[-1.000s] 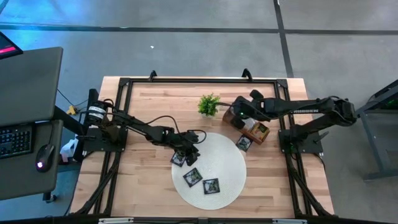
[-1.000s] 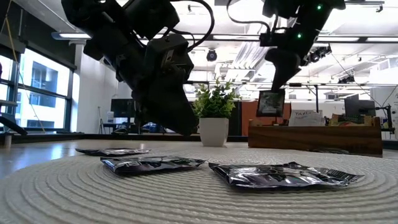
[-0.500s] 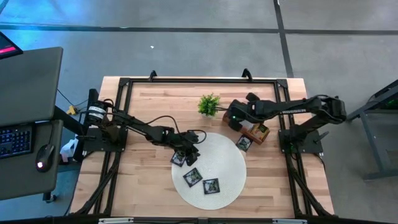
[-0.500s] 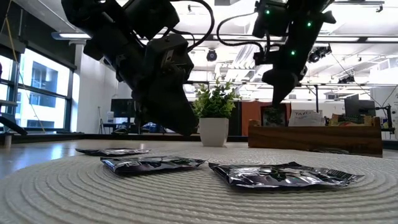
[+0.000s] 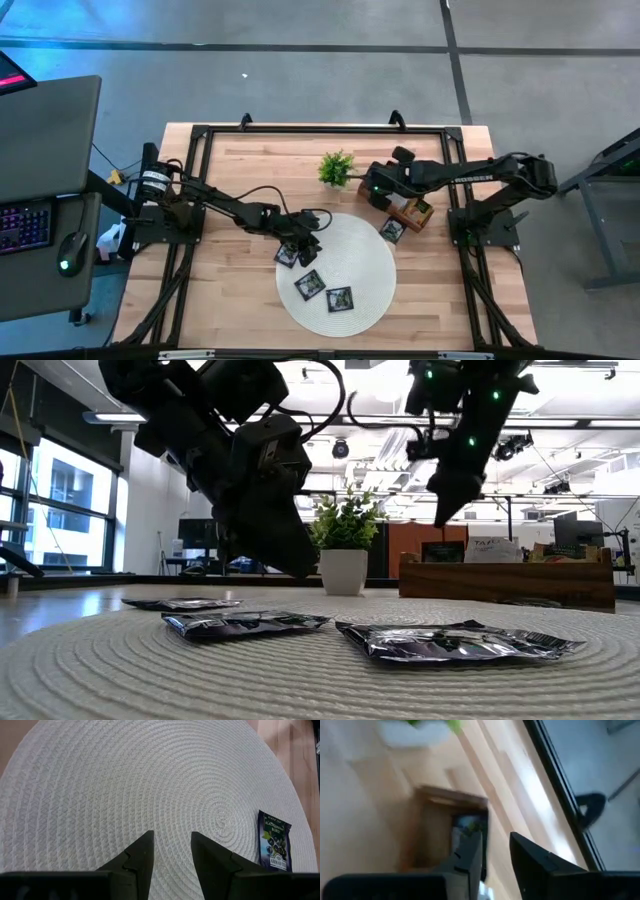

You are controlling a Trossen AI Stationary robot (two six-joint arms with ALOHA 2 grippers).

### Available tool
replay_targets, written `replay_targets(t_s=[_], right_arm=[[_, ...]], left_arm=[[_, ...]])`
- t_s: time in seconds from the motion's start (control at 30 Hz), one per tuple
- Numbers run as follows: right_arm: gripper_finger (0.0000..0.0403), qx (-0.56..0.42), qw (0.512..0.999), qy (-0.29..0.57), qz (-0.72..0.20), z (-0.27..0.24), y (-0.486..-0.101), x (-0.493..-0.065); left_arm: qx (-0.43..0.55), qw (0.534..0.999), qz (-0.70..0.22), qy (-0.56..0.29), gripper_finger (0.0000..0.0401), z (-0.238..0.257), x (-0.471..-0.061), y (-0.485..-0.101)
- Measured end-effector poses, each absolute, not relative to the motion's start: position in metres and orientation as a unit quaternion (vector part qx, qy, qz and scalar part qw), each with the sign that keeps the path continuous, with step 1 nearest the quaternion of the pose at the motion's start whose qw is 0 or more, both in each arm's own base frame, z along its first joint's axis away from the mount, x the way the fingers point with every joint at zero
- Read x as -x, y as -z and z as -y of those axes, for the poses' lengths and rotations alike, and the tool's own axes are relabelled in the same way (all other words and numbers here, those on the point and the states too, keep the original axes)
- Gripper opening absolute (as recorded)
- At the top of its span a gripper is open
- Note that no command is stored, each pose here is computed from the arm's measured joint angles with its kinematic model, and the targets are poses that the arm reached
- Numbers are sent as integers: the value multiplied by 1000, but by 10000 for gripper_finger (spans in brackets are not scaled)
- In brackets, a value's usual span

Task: Pick & Place Tea
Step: Put the black tea bag into the left section of the wooden organizer

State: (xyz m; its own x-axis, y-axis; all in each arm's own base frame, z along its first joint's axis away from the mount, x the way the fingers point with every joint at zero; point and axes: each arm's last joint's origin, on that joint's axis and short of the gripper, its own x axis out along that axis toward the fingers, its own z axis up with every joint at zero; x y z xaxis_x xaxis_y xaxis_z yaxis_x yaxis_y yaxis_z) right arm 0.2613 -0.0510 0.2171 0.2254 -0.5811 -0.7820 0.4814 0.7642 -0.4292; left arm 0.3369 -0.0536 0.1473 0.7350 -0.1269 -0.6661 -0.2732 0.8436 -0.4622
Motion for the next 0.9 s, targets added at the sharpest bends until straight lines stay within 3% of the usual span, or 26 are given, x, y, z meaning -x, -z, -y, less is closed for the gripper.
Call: replay_targets(t_s=[0.37,0.73,0.9], right_arm=[[110,40,855,147,-496,-28,-246,-279],[121,10,795,86,-600,-52,-180,-241],[154,80,783,7,-617,-51,-161,-231]], left_arm=[[277,890,-361,-41,129,54,-337,-147],[277,890,-359,-42,129,54,-337,-148],[277,890,-359,-41,129,54,-337,-148]])
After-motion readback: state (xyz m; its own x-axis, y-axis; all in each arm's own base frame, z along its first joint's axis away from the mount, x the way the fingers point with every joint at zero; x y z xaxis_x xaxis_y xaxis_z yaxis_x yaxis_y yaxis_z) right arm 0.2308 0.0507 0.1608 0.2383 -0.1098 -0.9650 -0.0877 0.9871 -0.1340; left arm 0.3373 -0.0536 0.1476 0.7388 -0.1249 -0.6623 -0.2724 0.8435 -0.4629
